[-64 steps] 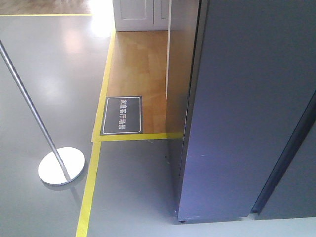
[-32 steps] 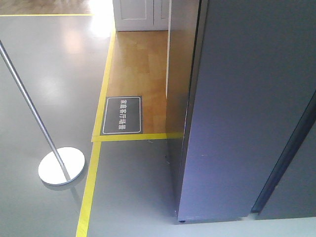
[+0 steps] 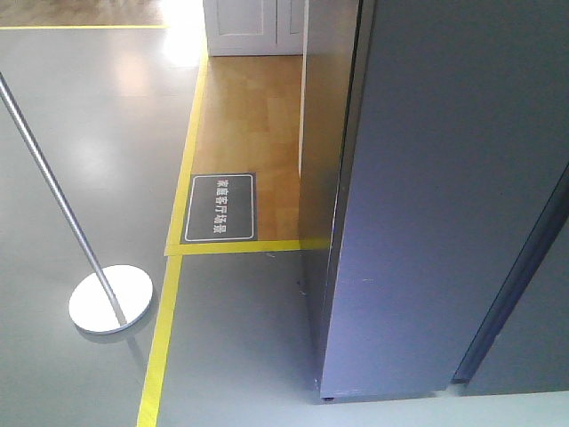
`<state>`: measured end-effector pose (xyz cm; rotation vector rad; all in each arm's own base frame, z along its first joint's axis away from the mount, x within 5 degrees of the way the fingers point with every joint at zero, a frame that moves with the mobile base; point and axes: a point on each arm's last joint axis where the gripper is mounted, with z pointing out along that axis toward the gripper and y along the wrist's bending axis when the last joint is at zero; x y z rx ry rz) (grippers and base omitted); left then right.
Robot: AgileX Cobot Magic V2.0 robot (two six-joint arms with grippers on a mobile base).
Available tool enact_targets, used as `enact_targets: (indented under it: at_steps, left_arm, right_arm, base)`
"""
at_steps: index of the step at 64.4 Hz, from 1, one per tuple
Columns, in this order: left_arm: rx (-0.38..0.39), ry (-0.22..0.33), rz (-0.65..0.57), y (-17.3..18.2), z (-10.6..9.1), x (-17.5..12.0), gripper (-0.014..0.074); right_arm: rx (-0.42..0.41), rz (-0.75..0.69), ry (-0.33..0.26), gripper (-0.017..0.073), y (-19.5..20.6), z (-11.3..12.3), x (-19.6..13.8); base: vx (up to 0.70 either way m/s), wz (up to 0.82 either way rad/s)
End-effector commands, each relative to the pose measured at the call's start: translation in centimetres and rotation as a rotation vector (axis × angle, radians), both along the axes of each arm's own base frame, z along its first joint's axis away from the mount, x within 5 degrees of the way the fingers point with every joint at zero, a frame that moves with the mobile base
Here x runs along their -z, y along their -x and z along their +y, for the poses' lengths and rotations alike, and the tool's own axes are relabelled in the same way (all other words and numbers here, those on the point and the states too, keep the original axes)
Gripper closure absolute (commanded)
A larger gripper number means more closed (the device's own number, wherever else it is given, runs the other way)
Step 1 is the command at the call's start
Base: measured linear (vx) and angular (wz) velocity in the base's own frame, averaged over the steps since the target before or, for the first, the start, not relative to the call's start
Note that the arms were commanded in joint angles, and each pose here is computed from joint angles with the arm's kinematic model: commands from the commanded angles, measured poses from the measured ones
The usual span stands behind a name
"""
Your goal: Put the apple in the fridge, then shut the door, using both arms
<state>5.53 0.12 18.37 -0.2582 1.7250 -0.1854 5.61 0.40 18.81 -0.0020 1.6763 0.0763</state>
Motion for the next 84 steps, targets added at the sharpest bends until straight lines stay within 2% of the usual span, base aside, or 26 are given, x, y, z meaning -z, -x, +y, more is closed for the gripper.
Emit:
enact_targets:
  at_steps: [1,84]
  left_arm:
    - [-0.001,0.007,-0.101,0.09,0.00,-1.27,0.0600]
    - [-0.001,0.007,-0.101,0.09,0.00,-1.27,0.0600]
  right_arm:
    - [0.013,-0.093,0.008,0.0562,0.04,-0.13,-0.88]
    - [0.013,-0.095,0.008,0.0562,0.04,-0.13,-0.92]
  base:
    - [0.00,0.00]
    - [0.00,0.00]
